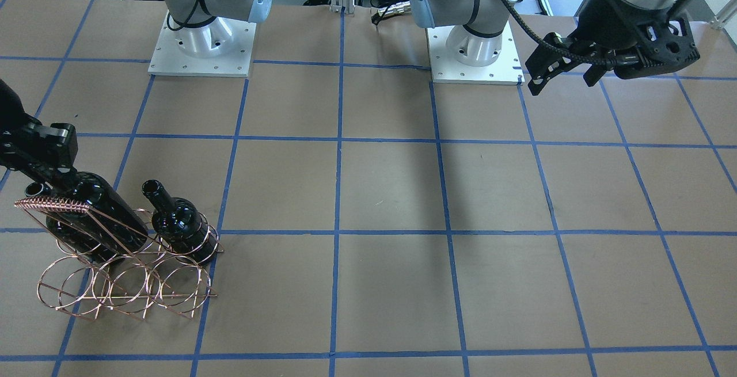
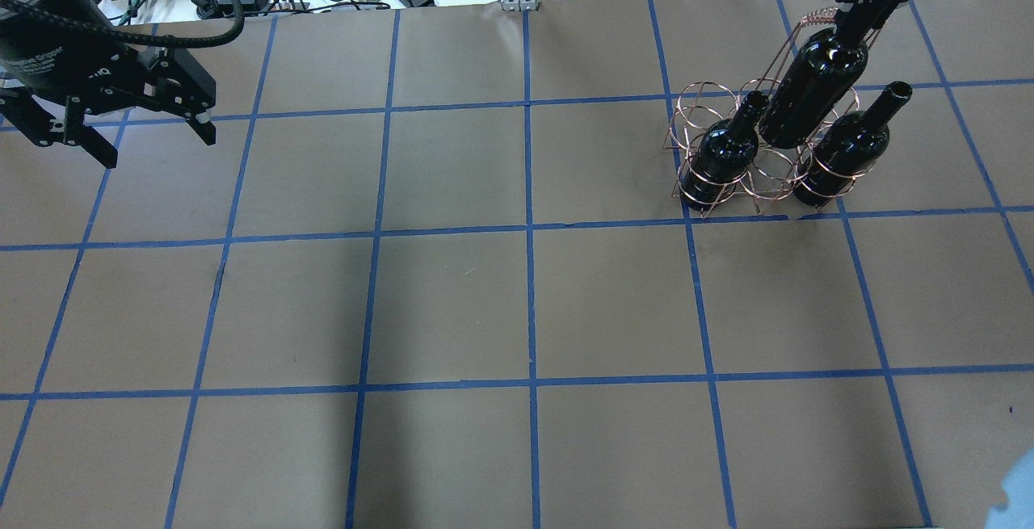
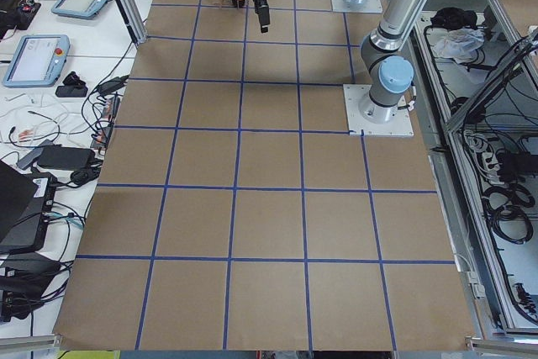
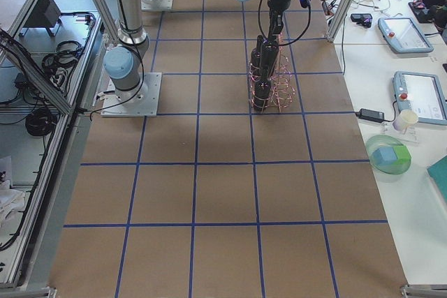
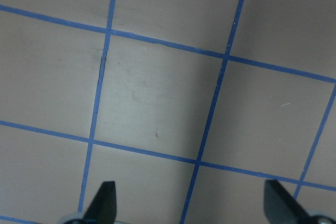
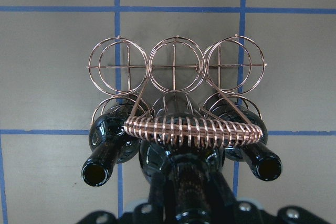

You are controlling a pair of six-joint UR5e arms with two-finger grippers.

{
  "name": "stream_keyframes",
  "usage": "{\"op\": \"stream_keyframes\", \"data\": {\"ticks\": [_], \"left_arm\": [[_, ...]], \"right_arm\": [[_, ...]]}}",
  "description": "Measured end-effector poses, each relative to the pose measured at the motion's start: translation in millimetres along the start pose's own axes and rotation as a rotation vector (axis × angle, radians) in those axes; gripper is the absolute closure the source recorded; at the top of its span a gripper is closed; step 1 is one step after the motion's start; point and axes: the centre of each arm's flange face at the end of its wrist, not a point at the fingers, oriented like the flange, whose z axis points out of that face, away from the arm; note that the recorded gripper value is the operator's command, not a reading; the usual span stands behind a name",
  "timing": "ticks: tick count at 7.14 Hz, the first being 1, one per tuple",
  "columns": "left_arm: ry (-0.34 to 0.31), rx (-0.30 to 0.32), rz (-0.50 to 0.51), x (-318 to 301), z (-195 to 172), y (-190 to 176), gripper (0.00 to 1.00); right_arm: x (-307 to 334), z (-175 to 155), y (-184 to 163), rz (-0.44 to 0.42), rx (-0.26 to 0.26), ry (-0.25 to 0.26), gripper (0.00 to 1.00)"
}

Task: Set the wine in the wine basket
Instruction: 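Tilt and lay the bottle into the middle slot of the rack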

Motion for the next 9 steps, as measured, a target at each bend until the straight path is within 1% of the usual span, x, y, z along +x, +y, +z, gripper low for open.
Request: {"op": "stream_keyframes", "data": {"ticks": [2, 3, 4, 6, 7, 9], "left_arm": [[-0.002, 0.009, 0.003, 0, -1, -1, 0.00], [-0.002, 0.017, 0.007, 2, -1, -3, 0.00], [-0.002, 0.038, 0.030, 12, -1, -4, 0.00], [-0.004, 0.082, 0.130, 54, -4, 8, 0.00], [-0.006, 0.090, 0.157, 65, -5, 14, 0.00], [-0.006, 0.090, 0.170, 70, -5, 18, 0.00]], "right_arm": [[0, 13, 1, -0.008, -0.023, -0.004, 0.99], [-1, 15, 0, -0.011, -0.021, -0.004, 1.00], [-1, 16, -1, -0.012, -0.016, -0.004, 1.00], [0, 21, -3, -0.014, -0.016, -0.004, 1.00], [1, 25, -5, -0.016, -0.019, -0.004, 0.99], [1, 42, -6, -0.036, -0.019, -0.003, 0.99]]}}
